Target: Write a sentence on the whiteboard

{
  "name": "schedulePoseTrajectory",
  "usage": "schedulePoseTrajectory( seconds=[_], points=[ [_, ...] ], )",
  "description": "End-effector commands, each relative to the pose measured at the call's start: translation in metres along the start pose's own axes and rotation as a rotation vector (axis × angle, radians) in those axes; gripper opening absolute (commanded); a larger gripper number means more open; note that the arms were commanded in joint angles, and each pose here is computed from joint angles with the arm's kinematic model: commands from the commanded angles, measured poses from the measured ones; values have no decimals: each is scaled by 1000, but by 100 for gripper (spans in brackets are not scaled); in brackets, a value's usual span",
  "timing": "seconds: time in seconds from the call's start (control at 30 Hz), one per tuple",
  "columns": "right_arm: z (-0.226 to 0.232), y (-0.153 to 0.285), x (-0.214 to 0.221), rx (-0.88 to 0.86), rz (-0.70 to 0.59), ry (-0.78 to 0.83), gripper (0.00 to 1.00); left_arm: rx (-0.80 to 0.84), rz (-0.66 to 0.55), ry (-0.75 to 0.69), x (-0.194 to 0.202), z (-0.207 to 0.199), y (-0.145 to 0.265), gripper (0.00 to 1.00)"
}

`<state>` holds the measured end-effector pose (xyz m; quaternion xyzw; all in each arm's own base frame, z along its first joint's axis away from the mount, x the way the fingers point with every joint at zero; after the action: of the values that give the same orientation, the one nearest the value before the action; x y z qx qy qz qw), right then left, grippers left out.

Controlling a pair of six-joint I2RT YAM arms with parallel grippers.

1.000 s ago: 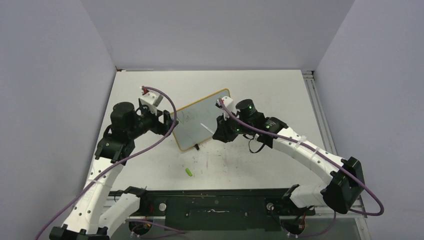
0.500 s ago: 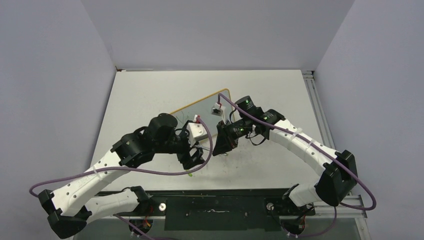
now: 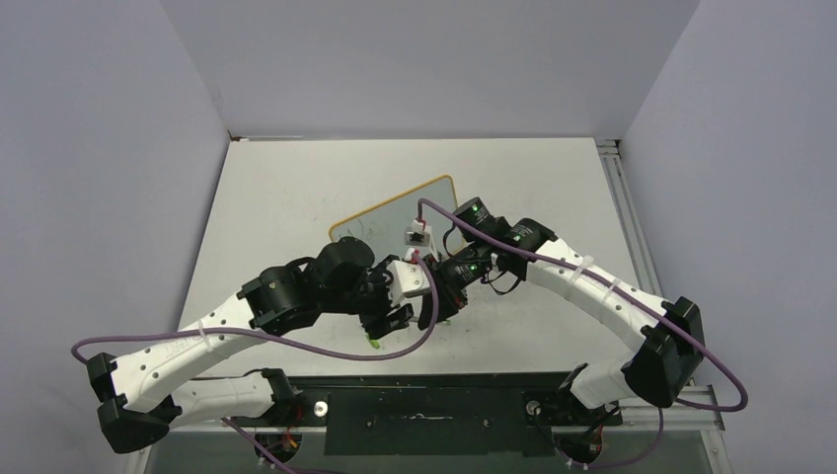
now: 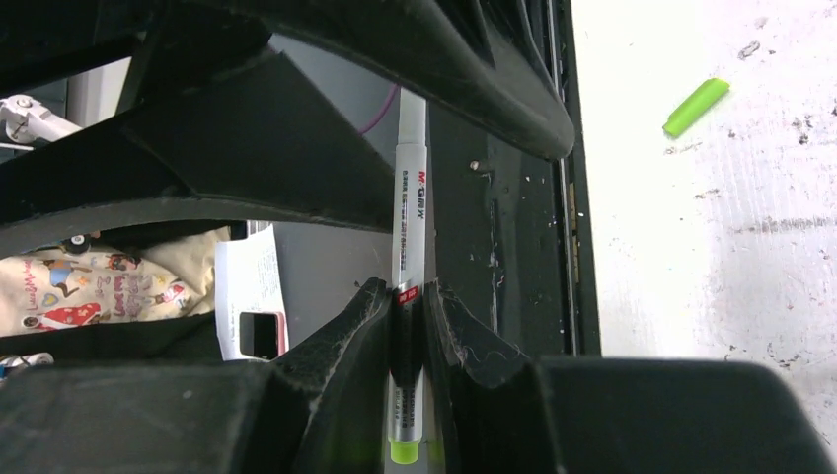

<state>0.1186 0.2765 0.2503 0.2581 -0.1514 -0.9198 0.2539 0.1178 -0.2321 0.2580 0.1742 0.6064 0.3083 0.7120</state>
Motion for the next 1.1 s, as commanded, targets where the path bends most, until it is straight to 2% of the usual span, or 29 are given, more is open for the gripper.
schedulePoseTrajectory(
  seconds=[0.0, 0.23, 0.37, 0.47, 0.57, 0.63, 0.73, 0.9, 1.07],
  points=[
    [14, 2, -9, -45, -1, 86, 5, -29, -44, -27, -12, 5, 3, 47],
    [18, 4, -11, -57, -11, 105, 5, 35, -16, -30, -11, -9, -1, 35],
    [14, 5, -13, -30, -26, 99, 5, 51, -5, -38, -13, -16, -4, 14],
    [6, 12, -21, 13, -88, 70, 12, 42, 0, -28, -10, -19, -5, 0],
    [1, 29, -32, 29, -210, 34, 24, 2, -11, 0, -6, -17, -6, 0],
    [-6, 40, -36, 33, -284, 10, 39, -18, -48, 23, -5, -18, -8, 0],
    [-12, 51, -40, 47, -361, -9, 53, -42, -105, 62, -8, -17, -8, 0],
    [-7, 53, -43, 38, -450, -5, 63, -57, -153, 117, -11, -13, -9, 0],
    [2, 48, -35, -57, -466, -23, 65, -43, -242, 181, -14, -7, -6, 0]
  ],
)
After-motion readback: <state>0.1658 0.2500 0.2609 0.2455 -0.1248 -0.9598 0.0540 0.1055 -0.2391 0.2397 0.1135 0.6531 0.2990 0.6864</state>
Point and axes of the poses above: each gripper's point midway between its finger pads, its own y axis back along the fingers, its own z axis along the line the jaws close on, x = y × z, the point moved 4 cm from there along y, back along the fingers, and after that the axes turned 13 degrees about -y, right-handed, at the moved point
